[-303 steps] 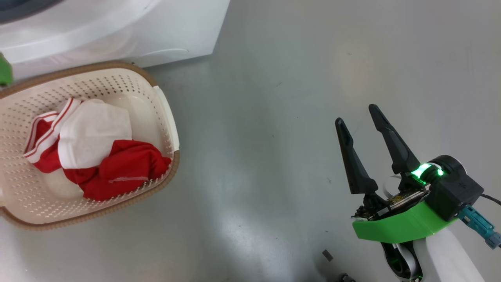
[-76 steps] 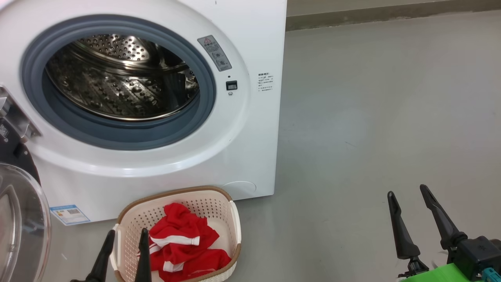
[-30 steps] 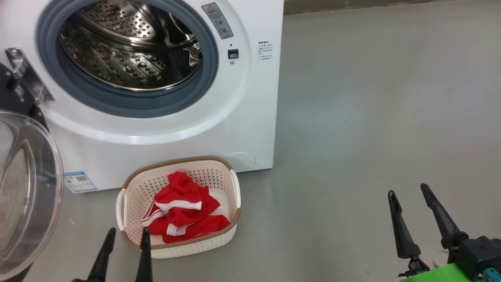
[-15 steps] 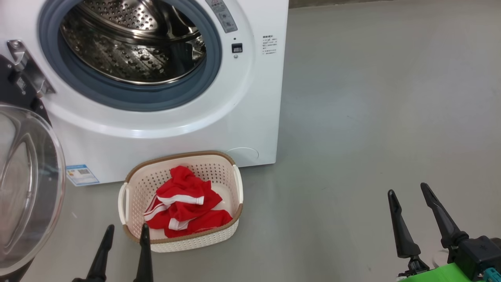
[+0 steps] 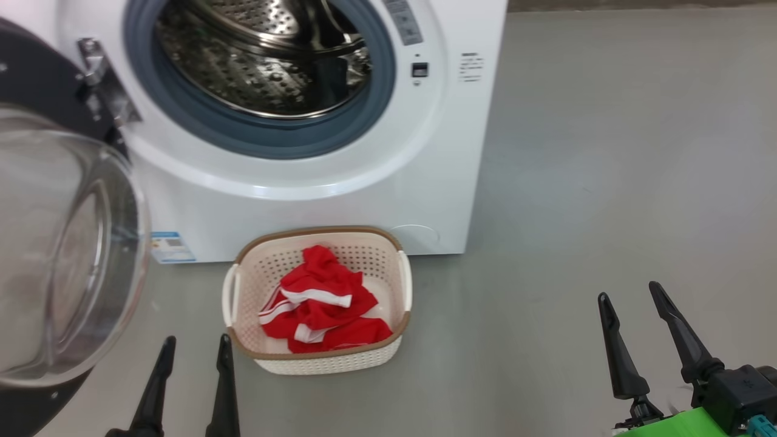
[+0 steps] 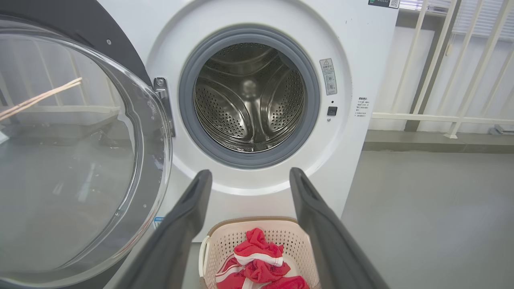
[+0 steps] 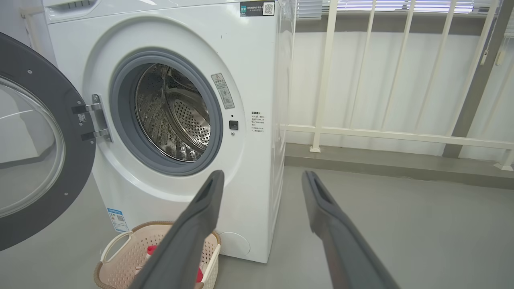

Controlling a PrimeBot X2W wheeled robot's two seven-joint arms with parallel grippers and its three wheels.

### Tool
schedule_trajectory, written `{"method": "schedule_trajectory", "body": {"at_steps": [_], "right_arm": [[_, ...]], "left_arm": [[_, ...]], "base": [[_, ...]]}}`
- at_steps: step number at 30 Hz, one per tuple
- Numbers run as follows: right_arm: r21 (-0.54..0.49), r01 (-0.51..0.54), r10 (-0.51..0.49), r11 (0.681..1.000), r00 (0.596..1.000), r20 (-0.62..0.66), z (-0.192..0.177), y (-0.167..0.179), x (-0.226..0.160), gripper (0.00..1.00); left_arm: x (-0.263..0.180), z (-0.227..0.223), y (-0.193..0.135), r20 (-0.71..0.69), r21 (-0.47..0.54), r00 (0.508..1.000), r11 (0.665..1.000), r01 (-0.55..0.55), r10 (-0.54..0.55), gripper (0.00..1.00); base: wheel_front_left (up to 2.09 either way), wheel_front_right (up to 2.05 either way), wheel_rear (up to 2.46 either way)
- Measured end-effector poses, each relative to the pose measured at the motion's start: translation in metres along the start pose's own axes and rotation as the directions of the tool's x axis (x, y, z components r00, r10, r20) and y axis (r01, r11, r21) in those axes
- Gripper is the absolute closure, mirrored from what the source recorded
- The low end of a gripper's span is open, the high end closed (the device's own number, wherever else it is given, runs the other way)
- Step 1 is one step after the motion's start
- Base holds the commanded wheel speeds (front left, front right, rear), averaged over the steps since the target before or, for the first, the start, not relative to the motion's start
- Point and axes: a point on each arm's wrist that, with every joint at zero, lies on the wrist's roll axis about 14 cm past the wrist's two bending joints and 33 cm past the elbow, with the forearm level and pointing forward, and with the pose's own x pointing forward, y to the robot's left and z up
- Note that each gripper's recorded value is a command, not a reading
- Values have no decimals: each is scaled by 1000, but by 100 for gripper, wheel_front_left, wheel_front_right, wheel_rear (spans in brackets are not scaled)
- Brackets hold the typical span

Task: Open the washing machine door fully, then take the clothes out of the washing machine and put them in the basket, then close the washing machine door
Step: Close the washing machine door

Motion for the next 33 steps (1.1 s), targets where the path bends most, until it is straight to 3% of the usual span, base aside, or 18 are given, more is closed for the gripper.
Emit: {"method": "schedule_trajectory", "body": {"at_steps": [15,33], "right_arm": [[39,-187,187,982,982,-4,-7,61,24,0],[75,-336,337,939,941,-11,-15,114,41,0]], "left_arm": [[-35,28,58,75,32,975,977,-210,207,0],[-76,43,109,111,88,909,907,-411,401,0]], "base": [[0,0,0],[0,0,0]]}}
